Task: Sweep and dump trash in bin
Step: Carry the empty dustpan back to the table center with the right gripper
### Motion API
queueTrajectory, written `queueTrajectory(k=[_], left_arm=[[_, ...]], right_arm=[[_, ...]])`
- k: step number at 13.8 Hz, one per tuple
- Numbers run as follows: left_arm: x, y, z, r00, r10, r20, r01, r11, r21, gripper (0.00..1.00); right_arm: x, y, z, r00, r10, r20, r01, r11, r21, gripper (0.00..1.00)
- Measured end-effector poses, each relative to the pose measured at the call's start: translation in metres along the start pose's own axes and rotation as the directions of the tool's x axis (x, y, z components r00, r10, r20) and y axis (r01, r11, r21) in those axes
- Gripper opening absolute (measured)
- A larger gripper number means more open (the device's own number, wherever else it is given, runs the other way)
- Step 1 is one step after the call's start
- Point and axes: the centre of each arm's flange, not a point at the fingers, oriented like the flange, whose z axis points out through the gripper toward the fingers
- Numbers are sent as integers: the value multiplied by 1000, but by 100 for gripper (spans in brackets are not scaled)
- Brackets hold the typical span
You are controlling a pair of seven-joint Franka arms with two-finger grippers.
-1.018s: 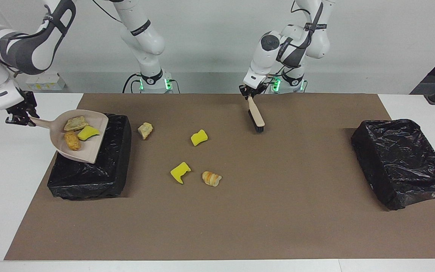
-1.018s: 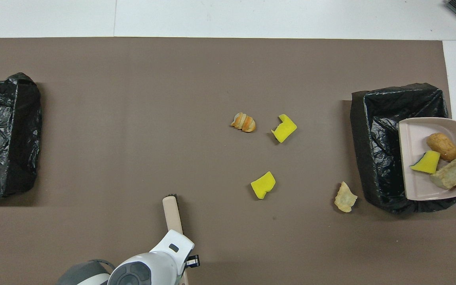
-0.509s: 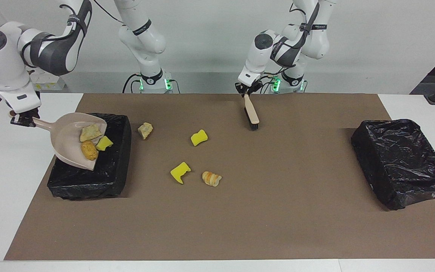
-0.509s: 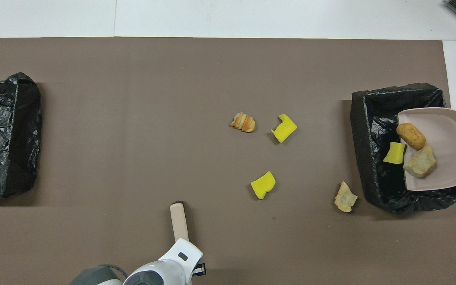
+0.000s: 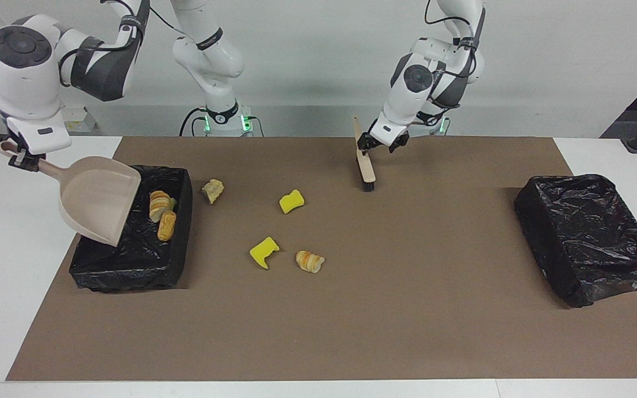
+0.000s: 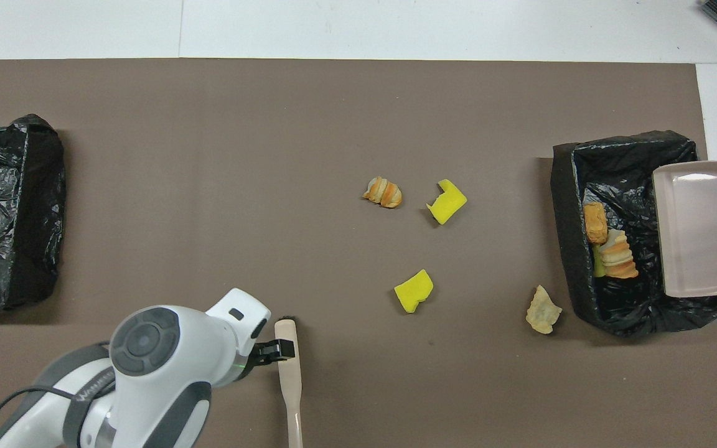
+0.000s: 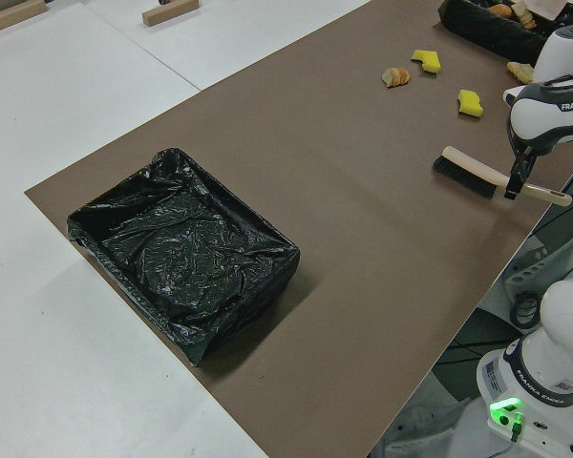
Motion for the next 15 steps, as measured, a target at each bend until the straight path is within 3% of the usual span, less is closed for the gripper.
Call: queueTrajectory(k=[4, 8, 10, 12, 15], left_arm=[[79, -23, -39, 996, 18, -83, -14, 999, 40, 100], [145, -59, -67, 991, 43, -130, -37, 998, 45, 100], [174, -82, -82, 986, 54, -155, -48, 998, 36, 100], [197, -101, -97, 981, 70, -181, -64, 997, 38, 100], [224, -112, -124, 975, 118, -190, -99, 990, 104, 100]], right_arm=[[3, -6, -36, 991, 133, -15, -133, 990, -42, 31], [84, -4, -83, 921, 357, -154, -361, 933, 1, 31], [126, -6, -107, 839, 498, -219, -500, 864, 51, 31], [162, -10, -128, 720, 639, -271, -629, 766, 134, 31], [216, -12, -162, 534, 794, -291, -763, 601, 240, 31]])
